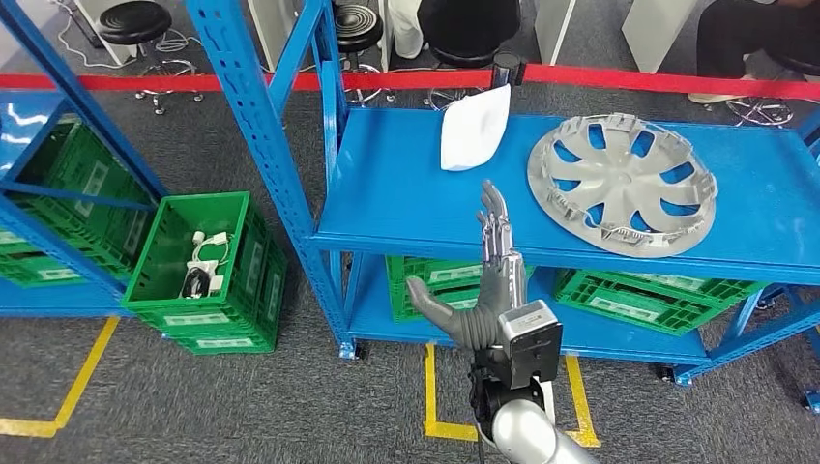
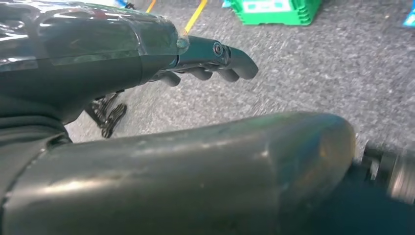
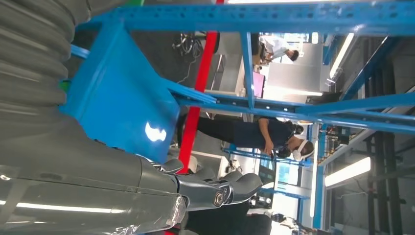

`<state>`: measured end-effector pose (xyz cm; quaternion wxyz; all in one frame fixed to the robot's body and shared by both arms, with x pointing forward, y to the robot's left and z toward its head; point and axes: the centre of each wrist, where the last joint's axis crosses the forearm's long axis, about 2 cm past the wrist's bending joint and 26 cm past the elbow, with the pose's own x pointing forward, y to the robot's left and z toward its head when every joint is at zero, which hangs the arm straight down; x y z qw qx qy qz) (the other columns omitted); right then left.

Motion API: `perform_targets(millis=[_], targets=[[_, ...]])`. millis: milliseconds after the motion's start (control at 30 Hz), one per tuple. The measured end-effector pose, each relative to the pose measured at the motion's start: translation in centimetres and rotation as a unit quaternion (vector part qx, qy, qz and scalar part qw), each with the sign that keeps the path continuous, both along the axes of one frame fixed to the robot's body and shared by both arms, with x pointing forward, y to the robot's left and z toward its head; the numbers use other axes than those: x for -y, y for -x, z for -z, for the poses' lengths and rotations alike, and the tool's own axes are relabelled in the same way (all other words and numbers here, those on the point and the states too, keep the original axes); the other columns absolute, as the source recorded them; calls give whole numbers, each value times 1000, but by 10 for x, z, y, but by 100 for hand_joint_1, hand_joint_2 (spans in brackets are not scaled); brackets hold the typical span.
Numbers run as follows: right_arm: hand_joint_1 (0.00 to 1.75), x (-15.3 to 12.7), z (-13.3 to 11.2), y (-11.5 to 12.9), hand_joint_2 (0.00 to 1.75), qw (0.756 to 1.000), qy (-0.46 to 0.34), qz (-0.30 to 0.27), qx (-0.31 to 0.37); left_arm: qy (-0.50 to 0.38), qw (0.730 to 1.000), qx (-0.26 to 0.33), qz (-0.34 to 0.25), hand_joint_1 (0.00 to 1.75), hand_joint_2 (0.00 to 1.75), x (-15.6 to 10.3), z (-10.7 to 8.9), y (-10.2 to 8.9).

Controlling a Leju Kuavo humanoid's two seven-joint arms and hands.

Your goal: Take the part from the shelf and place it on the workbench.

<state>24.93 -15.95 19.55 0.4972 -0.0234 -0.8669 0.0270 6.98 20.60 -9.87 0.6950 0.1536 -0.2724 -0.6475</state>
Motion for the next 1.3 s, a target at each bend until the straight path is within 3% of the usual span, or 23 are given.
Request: perform_targets(millis=[200, 600, 700, 900, 1067, 1300], targets=[[0, -3, 3, 1, 175, 1000, -1, -8, -6, -4, 1000, -5, 13, 0, 0, -1, 1, 8], [0, -11, 4, 0, 175, 1000, -5, -23, -7, -10, 1000, 8, 20, 0, 0, -6, 1, 0], [0, -11, 8, 2, 175, 1000, 2, -22, -14, -2, 1000, 7, -13, 0, 0, -7, 1, -3], [0, -10, 11, 12, 175, 1000, 26, -11, -14, 71, 987, 13, -144, 0, 0, -13, 1, -4], [0, -6, 17, 24, 175, 999, 46, 3, -26, 186, 951, 38, -245, 0, 0, -17, 2, -3], [0, 1, 17, 34, 175, 998, 46, 15, -32, 226, 933, 63, -274, 0, 0, -16, 1, -8]])
